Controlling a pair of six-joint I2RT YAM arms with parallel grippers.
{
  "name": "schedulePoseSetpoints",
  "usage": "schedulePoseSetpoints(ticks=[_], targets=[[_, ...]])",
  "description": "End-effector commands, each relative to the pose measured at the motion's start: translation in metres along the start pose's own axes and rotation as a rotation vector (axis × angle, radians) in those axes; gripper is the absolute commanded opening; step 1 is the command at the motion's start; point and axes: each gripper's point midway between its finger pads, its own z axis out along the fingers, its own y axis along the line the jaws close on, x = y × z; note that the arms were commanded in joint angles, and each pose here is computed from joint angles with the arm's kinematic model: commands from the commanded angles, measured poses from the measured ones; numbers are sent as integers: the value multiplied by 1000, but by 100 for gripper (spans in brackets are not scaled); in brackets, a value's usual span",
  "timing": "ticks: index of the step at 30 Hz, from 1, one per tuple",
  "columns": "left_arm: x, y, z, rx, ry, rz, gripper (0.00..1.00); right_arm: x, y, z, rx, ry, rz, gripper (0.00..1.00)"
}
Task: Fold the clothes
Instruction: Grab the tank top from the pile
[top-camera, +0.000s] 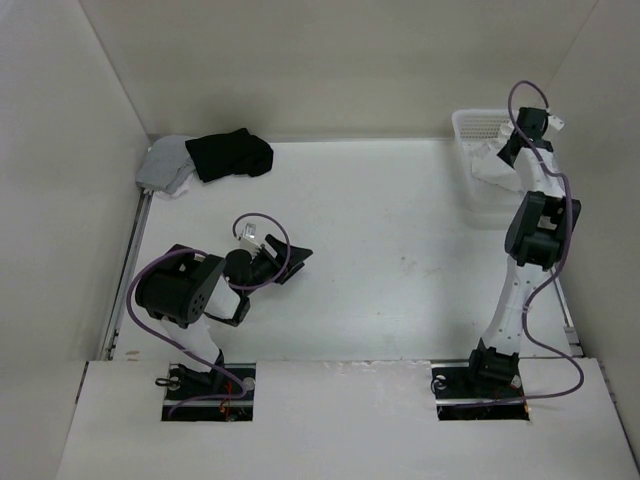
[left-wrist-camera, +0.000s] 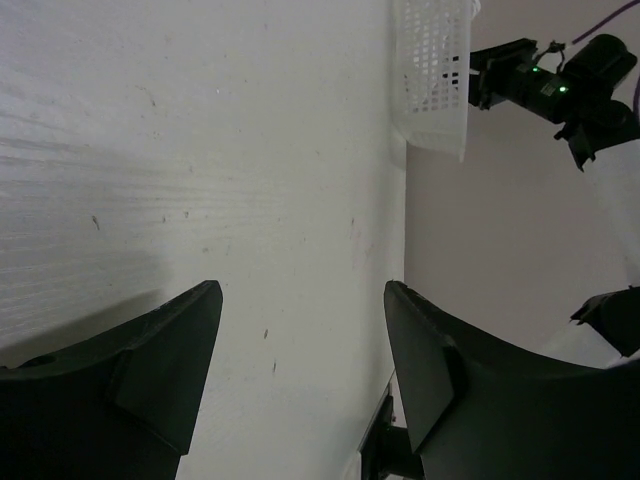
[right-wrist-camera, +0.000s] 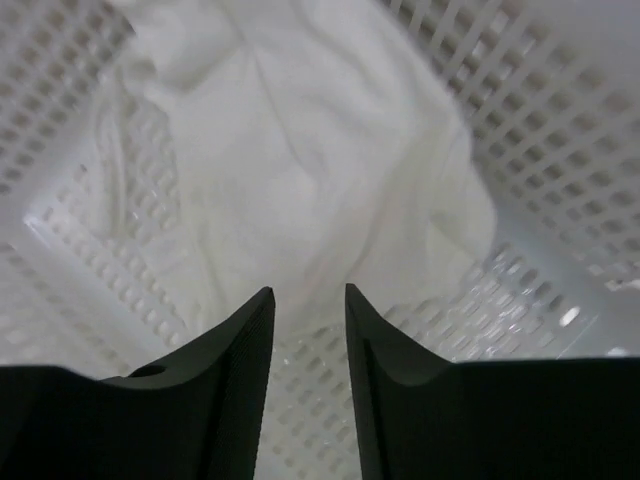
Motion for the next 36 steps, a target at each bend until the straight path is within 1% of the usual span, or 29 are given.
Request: schedulePoseSetpoints(ticks=[1, 3, 5, 8, 11, 14, 16, 17, 18, 19, 20, 21, 22, 23, 24, 26, 29, 31, 33, 36], targets=[[-12, -51, 0, 205, -52, 96, 64, -61, -33, -11, 66, -133, 9, 50], [-12, -51, 0, 205, -52, 97, 64, -49, -54, -3, 151, -125, -24, 56], [-11, -51, 0, 205, -49, 98, 64, -44, -63, 1, 196, -127, -46, 61], [-9, -50, 1, 203, -45, 98, 64, -39, -65, 10, 232, -112, -73, 69], [-9, -49, 1, 202, -44, 97, 64, -24, -58, 25, 255, -61, -109, 70], [-11, -48, 1, 196, -48, 92, 64, -21, -49, 31, 273, -43, -159, 66], [-11, -46, 2, 193, -48, 84, 64, -18, -44, 36, 255, -13, -203, 66], [-11, -46, 1, 194, -45, 83, 64, -15, -43, 39, 251, 4, -211, 64], [-12, -47, 1, 195, -47, 83, 64, -13, -42, 40, 241, 14, -220, 58], [-12, -47, 1, 197, -50, 84, 64, -12, -40, 40, 230, 18, -221, 46], [-13, -47, 1, 195, -51, 84, 64, -12, -39, 40, 226, 20, -221, 40], [-13, -47, 0, 195, -52, 83, 64, -10, -38, 40, 222, 26, -216, 31], [-14, -46, 0, 192, -56, 82, 64, -9, -37, 39, 212, 32, -209, 18], [-14, -46, 0, 192, -56, 82, 64, -8, -37, 38, 211, 35, -201, 11], [-14, -45, 0, 189, -56, 81, 64, -9, -37, 35, 211, 22, -178, 2], [-12, -45, 2, 189, -50, 81, 64, -19, -31, 29, 173, -26, -134, 0], [-9, -46, 4, 193, -42, 89, 64, -64, -5, -7, 25, -197, -32, 0], [-10, -47, 4, 195, -45, 96, 64, -101, 11, -45, -62, -298, 28, 0], [-10, -50, 4, 201, -52, 106, 64, -131, 24, -87, -137, -367, 80, 0], [-9, -52, 5, 204, -46, 117, 64, -173, 43, -162, -279, -477, 142, 0]])
